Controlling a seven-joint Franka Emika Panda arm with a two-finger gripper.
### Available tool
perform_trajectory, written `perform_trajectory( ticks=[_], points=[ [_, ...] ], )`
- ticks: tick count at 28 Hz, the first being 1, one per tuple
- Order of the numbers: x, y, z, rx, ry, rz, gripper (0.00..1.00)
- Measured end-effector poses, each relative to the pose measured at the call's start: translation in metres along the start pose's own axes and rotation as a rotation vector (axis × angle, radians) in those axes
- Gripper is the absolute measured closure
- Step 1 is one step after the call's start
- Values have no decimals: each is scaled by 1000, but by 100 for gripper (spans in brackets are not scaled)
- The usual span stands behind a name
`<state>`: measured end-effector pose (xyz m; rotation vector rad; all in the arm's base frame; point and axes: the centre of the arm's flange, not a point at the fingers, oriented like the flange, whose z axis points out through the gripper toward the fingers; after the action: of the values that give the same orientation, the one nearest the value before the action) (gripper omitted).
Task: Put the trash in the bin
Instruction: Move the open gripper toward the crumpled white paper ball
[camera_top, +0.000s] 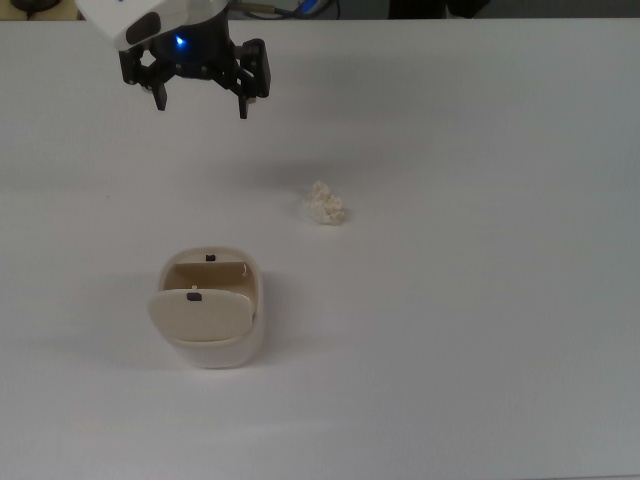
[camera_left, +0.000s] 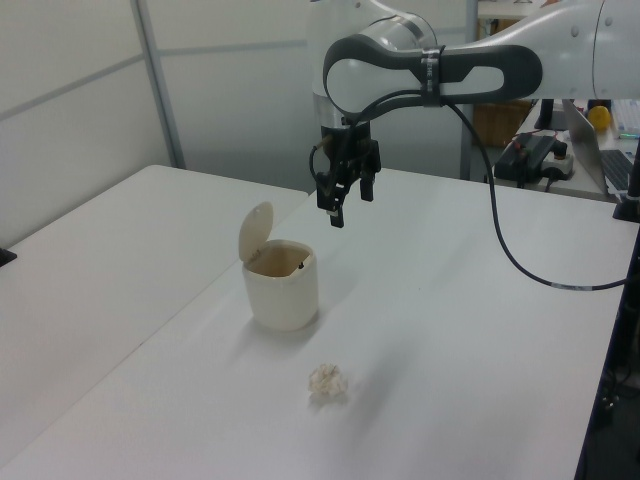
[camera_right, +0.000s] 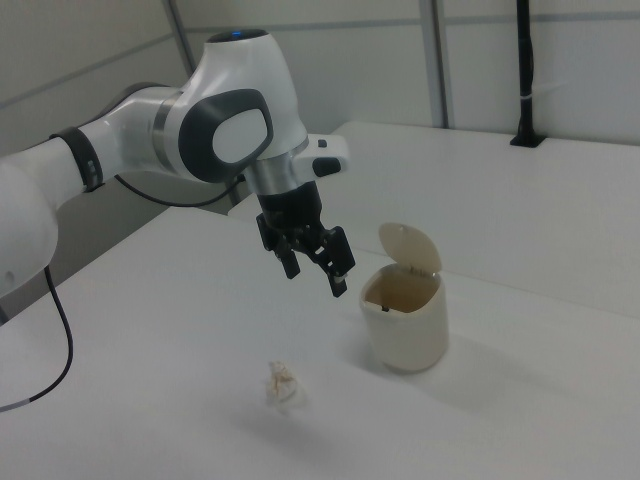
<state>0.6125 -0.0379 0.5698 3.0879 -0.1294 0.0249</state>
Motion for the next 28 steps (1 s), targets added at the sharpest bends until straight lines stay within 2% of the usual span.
perform_trajectory(
  ticks=[5,8,12,17,21,28],
  points=[
    [6,15,12,14,-4,-1,0],
    [14,34,30,24,-15,-11,0],
    [21,35,60,34,-60,-66,0],
    [21,9,89,45,-112,-194,0],
    [19,-3,94,51,-123,-287,0],
    [14,-22,104,68,-145,-537,0]
  ],
)
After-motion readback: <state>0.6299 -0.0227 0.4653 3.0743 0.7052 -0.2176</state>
